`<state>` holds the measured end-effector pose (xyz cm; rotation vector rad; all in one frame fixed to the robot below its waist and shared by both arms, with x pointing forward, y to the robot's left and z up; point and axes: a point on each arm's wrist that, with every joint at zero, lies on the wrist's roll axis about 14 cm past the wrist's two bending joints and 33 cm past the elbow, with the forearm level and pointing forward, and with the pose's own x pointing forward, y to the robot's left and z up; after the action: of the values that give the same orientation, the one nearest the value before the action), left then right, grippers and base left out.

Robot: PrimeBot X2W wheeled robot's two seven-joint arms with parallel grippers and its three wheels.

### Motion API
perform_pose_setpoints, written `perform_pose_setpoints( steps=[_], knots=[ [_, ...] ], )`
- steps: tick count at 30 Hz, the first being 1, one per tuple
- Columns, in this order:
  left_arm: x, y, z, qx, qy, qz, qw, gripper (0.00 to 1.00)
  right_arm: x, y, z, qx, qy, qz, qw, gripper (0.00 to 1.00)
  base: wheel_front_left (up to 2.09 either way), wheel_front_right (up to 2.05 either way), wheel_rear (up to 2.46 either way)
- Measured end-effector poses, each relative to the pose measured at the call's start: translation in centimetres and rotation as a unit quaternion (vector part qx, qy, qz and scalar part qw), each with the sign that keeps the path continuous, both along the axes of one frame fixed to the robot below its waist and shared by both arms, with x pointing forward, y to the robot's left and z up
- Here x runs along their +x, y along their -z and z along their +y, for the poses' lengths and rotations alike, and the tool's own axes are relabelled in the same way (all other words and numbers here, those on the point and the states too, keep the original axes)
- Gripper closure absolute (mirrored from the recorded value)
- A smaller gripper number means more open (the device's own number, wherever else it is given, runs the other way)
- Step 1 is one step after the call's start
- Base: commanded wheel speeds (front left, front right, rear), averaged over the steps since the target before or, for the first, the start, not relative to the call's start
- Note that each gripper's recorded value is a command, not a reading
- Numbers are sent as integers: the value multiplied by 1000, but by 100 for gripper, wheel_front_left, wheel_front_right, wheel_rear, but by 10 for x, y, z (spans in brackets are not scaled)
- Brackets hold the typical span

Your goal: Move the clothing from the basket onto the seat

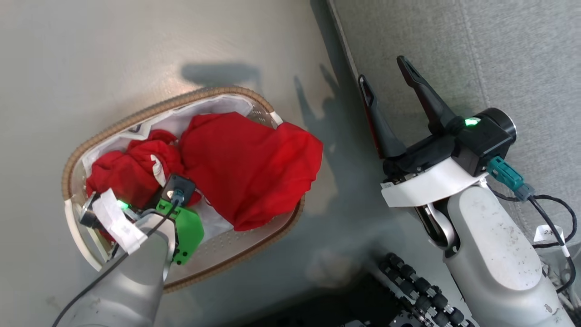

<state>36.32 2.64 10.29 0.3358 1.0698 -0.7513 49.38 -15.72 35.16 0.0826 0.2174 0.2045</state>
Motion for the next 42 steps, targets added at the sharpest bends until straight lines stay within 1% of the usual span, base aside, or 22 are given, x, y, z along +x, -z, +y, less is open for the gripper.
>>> perform_pose_setpoints(
  steps=[4,11,15,19,25,29,34,39,42],
  knots=[
    [5,-21,-5,-22,-21,-26,999,100,-6,-13,0,-1,0,-6,1000,0,0,0,0],
    [5,-62,-1,-40,-48,-64,996,100,-25,-36,5,4,-5,-16,1000,0,0,0,0],
    [14,-96,-13,-79,-58,-108,989,100,-36,-49,7,2,-8,-23,1000,0,0,0,0],
    [9,-123,-8,-95,-80,-134,983,100,-49,-59,14,7,-17,-27,999,0,0,0,0],
    [14,-172,-8,-136,-110,-189,966,100,-68,-76,26,15,-29,-39,999,0,0,0,0],
    [16,-214,-5,-168,-141,-236,947,100,-88,-87,38,21,-42,-46,998,0,0,0,0],
    [28,-265,-5,-212,-165,-295,917,100,-106,-97,48,26,-53,-55,997,0,0,0,0],
    [43,-323,-3,-260,-182,-360,877,100,-120,-109,56,29,-63,-69,995,0,0,0,0],
    [44,-354,-6,-295,-188,-383,855,100,-128,-113,60,31,-67,-74,995,0,0,0,0]
  ],
)
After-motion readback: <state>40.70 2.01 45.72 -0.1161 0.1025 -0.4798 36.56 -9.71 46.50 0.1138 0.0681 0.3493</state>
